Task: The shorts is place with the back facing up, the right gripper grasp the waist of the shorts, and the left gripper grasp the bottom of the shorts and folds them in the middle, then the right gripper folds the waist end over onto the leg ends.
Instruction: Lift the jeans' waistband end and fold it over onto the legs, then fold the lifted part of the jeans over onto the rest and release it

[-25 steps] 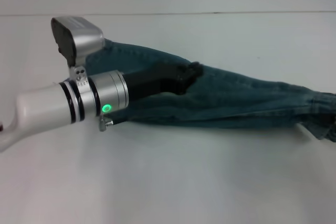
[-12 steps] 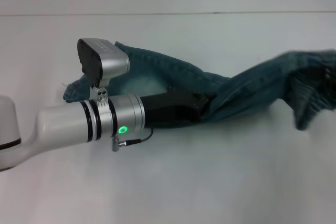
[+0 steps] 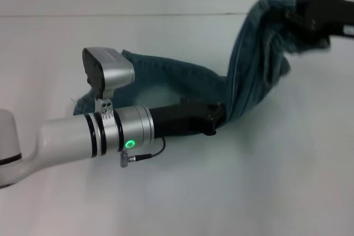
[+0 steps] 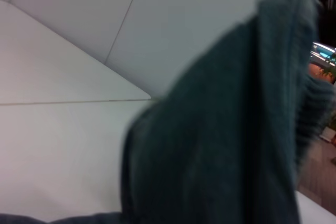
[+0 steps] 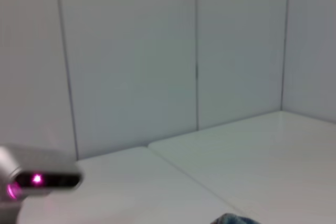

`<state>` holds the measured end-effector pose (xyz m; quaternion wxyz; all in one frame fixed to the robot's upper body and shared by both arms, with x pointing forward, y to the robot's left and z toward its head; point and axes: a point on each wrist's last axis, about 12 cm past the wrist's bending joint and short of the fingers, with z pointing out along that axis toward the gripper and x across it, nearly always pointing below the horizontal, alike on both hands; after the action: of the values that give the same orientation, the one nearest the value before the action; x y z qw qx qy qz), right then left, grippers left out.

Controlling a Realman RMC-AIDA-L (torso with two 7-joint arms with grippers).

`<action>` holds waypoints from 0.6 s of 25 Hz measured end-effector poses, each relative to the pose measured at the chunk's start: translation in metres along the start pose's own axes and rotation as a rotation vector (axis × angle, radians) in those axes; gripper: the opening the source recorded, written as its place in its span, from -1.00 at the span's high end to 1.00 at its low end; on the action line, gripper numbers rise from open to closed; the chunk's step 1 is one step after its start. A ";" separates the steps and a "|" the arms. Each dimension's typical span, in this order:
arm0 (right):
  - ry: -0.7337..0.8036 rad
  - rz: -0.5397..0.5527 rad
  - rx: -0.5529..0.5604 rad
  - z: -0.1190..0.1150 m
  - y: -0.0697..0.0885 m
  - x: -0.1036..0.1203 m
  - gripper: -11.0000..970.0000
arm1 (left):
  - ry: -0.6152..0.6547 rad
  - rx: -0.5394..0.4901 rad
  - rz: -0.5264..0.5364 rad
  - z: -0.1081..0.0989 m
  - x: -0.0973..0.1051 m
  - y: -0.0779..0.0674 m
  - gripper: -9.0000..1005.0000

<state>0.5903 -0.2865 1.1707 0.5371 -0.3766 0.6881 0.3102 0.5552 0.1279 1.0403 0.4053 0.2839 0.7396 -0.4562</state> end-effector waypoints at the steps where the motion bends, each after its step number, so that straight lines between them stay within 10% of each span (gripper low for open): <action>1: -0.006 0.002 0.005 0.005 -0.002 -0.003 0.87 | -0.004 0.004 -0.004 0.000 0.001 -0.001 0.98; 11: 0.070 -0.040 -0.158 0.060 0.008 -0.023 0.87 | -0.031 0.010 0.003 -0.003 0.006 -0.003 0.98; 15: 0.163 -0.077 -0.222 0.075 0.017 -0.024 0.87 | -0.088 -0.099 0.039 -0.029 0.000 0.017 0.98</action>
<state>0.6175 -0.2106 1.1769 0.4462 -0.4839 0.6757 0.3320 0.5585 0.1614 1.0397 0.4600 0.2575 0.7369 -0.4232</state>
